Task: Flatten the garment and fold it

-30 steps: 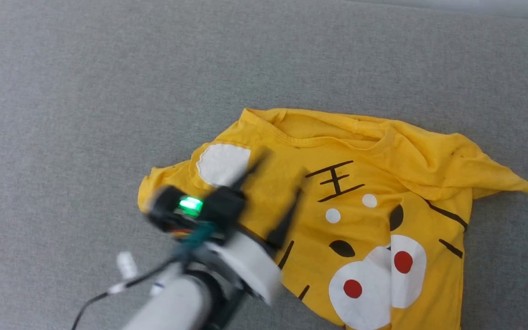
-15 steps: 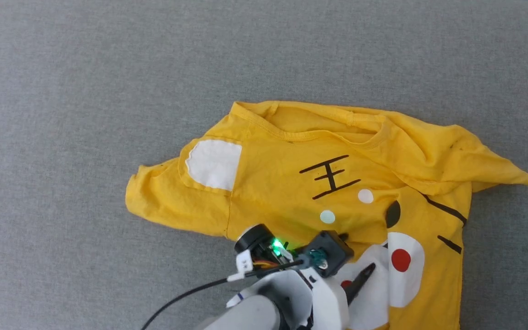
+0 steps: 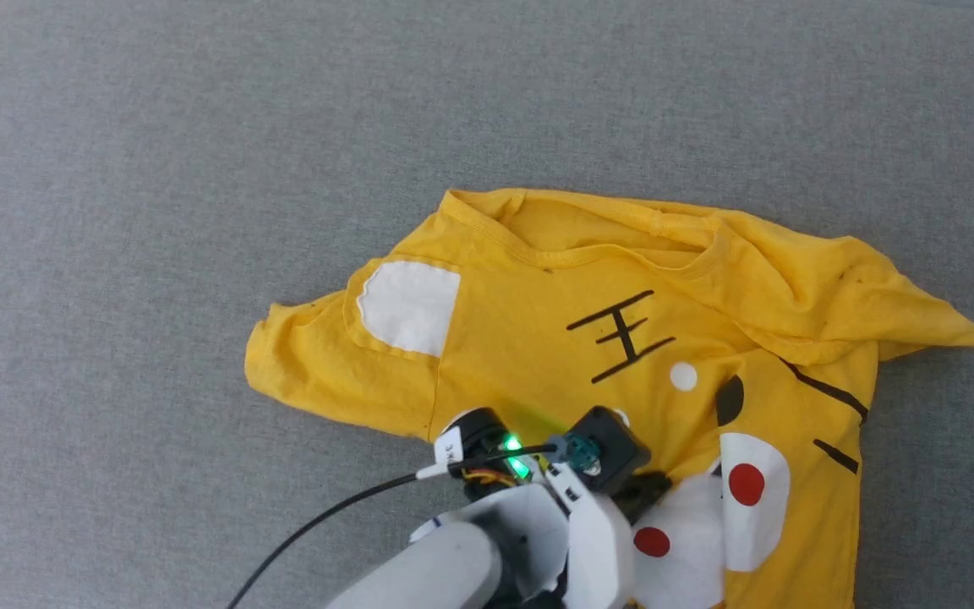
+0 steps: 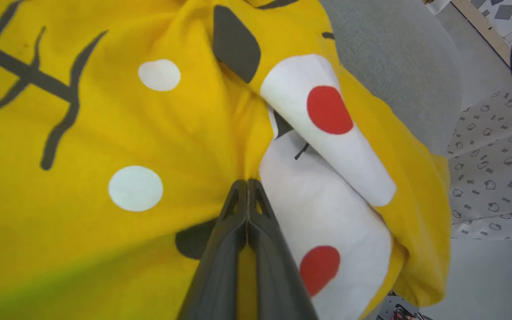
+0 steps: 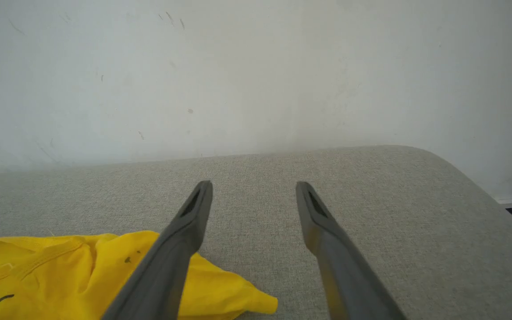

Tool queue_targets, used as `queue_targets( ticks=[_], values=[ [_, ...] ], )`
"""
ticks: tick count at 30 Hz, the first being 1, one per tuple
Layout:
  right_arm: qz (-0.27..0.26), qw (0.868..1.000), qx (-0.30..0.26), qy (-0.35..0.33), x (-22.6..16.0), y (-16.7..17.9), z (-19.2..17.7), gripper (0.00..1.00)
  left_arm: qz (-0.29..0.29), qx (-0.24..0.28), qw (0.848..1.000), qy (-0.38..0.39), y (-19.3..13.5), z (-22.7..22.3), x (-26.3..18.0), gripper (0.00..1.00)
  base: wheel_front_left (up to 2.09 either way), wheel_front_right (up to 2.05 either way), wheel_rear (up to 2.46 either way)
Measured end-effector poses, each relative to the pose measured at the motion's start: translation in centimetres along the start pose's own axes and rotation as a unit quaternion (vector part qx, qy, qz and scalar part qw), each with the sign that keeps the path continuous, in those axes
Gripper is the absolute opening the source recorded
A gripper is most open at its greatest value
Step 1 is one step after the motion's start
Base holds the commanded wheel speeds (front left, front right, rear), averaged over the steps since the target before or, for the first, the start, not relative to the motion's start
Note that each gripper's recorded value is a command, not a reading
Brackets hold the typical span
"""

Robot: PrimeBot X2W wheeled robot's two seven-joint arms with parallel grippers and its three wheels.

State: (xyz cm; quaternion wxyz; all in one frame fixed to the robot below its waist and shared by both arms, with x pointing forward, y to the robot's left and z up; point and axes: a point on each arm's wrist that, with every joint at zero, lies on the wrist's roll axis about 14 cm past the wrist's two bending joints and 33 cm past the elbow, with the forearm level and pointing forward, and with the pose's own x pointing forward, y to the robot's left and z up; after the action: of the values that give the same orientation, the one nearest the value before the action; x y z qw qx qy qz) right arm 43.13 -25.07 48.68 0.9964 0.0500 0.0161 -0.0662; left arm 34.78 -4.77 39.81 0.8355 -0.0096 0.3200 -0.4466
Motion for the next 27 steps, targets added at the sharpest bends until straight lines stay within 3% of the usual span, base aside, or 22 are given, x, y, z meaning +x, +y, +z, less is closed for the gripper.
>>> queue_targets(
  ticks=[5, 9, 11, 12, 13, 14, 17, 20, 24, 27],
  values=[
    [0.005, 1.000, 0.003, -0.003, 0.0, 0.4, 0.3, 1.00, -0.031, -0.031, 0.998, 0.053, -1.4, -2.4, -2.8, 0.00, 0.00, 0.00, 0.00],
    [0.009, 1.000, 0.004, 0.000, 0.0, 0.7, 0.4, 1.00, -0.064, -0.080, 0.986, 0.135, -3.7, -6.6, -5.3, 0.00, 0.00, 0.00, 0.00],
    [0.013, 1.000, 0.005, 0.003, 0.1, 0.9, 0.2, 1.00, -0.063, -0.098, 0.984, 0.136, -4.0, -7.0, -6.1, 0.00, 0.00, 0.00, 0.00],
    [0.015, 1.000, 0.006, 0.006, 0.1, 1.0, 0.1, 1.00, -0.051, -0.101, 0.986, 0.119, -3.6, -6.4, -6.1, 0.09, 0.00, 0.00, 0.00],
    [0.016, 1.000, 0.006, 0.006, 0.1, 1.1, 0.1, 1.00, -0.039, -0.100, 0.990, 0.095, -3.0, -5.4, -6.1, 0.87, 0.00, 0.00, 0.00],
    [0.017, 1.000, 0.006, 0.007, 0.1, 1.2, 0.0, 1.00, -0.024, -0.102, 0.992, 0.066, -2.4, -4.3, -6.0, 1.00, 0.00, 0.00, 0.00],
    [0.026, 1.000, 0.006, 0.013, 0.2, 1.8, -0.2, 1.00, 0.018, -0.112, 0.992, -0.050, -0.4, 0.3, -6.1, 1.00, 0.00, 0.00, 0.00],
    [0.044, 0.999, 0.000, 0.021, 0.2, 3.1, -0.3, 1.00, 0.077, -0.119, 0.974, -0.174, 2.5, 4.8, -7.4, 1.00, 0.00, 0.00, 0.00],
    [0.087, 0.995, -0.014, 0.038, 0.2, 5.6, -0.5, 1.00, 0.223, -0.073, 0.919, -0.318, 8.6, 9.0, -12.1, 1.00, 0.00, 0.00, 0.00],
    [0.126, 0.990, -0.030, 0.056, 0.5, 7.4, -0.7, 1.00, 0.313, -0.035, 0.873, -0.373, 11.6, 10.0, -15.4, 1.00, 0.00, 0.00, 0.00]
  ],
)
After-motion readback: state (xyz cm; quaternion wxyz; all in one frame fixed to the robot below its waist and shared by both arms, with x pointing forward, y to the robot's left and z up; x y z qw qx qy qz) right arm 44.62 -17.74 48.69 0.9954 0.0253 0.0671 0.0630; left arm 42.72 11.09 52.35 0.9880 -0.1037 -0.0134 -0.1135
